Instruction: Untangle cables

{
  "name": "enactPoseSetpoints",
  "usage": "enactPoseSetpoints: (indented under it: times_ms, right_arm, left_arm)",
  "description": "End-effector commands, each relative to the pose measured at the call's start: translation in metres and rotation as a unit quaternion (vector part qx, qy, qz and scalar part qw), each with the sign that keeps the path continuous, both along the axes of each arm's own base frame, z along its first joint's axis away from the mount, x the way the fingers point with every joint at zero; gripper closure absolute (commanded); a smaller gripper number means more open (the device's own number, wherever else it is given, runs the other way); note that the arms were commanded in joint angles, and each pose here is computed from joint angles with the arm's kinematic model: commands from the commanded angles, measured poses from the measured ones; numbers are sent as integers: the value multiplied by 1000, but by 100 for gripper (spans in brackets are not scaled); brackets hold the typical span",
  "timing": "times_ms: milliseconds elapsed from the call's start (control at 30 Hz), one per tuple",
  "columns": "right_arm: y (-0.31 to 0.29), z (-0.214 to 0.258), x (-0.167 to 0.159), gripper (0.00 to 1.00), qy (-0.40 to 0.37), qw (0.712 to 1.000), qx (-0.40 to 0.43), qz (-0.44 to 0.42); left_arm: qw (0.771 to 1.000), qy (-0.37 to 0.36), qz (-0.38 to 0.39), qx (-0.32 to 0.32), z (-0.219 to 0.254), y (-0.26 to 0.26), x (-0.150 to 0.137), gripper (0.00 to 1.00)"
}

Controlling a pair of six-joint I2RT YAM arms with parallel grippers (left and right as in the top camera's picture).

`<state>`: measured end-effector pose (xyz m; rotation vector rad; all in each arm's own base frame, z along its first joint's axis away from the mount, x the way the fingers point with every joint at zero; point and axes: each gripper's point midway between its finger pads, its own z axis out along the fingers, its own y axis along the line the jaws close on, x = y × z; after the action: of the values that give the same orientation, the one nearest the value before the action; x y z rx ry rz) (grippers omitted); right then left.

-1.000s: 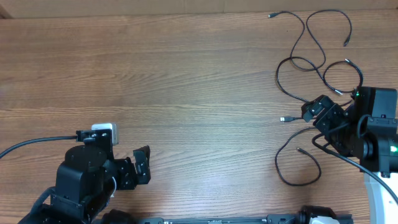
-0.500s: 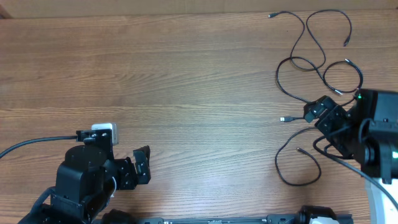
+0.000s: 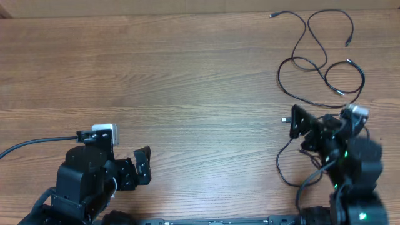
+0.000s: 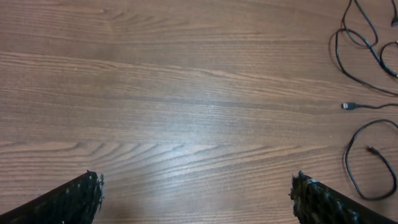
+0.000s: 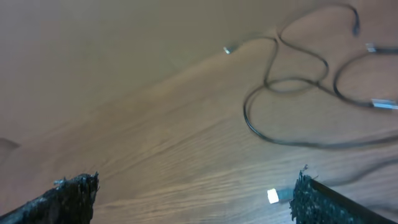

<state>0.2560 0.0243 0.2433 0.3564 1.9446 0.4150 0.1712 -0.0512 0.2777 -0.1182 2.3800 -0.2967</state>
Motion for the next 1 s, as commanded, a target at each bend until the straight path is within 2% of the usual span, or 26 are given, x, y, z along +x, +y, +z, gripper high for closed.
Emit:
enactPoseSetpoints:
  times_ms: [0,433,967]
  right_arm:
    - [15,-7,-11,0,-72,993,-65,67]
    - [15,-23,-25,0,-214,968,-113,68]
    - [-1,-35,-15,0,-253,956,-146,33]
  left_arm:
    - [1000,1,17,0,-1,4,2,0]
    - [1000,1,17,0,-1,4,2,0]
    - [1000,1,17,0,-1,4,2,0]
